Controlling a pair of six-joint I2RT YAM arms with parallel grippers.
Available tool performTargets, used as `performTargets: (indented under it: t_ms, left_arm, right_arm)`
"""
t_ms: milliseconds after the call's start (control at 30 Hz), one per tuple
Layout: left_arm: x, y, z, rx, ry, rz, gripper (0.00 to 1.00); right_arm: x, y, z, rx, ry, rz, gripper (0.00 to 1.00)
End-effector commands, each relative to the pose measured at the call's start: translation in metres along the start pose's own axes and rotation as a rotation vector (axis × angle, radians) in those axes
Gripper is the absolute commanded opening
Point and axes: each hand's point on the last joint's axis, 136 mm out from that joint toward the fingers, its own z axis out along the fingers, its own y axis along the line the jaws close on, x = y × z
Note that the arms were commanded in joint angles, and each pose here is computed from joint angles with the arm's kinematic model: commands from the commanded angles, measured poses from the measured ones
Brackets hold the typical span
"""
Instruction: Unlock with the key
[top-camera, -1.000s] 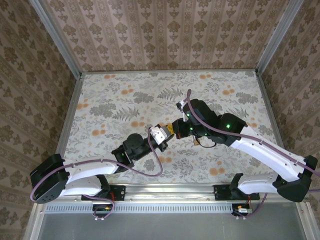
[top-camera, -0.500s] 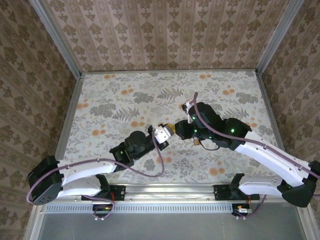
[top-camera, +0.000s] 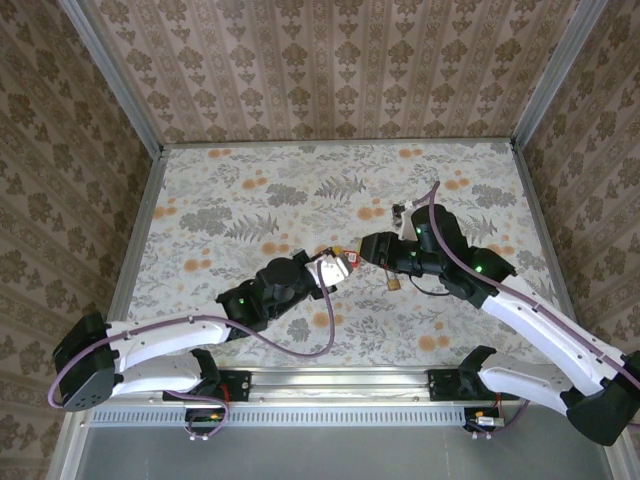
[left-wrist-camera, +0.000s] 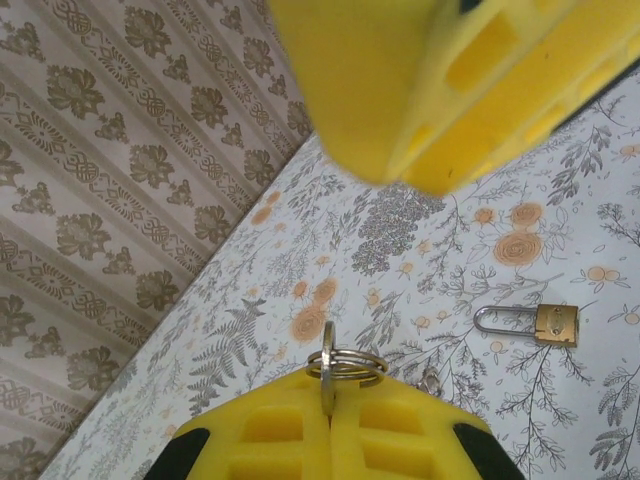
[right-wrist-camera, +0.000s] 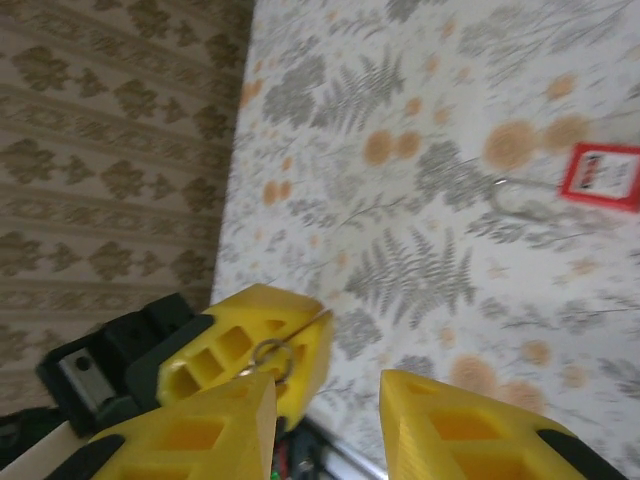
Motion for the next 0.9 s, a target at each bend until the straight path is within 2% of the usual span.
performTargets:
  t_ms: [0, 267, 867]
  left_arm:
    - [-0.008, 0.003, -0.004, -0.001, -0.007, 0.032, 0.0]
    - [-0.006, 0.003, -0.004, -0.001, 0.0, 0.04, 0.0]
    - [-0.005, 0.006, 0.001, -0.008, 0.019, 0.112, 0.0]
  right_arm:
    - [0.005, 0.026, 0.009, -0.163, 0.056, 0.121, 0.33]
    - [0.01, 0.023, 0.018, -0.173, 0.088, 0.212, 0.36]
    - [0.026, 0.008, 0.035, -0.116, 0.146, 0.271, 0.35]
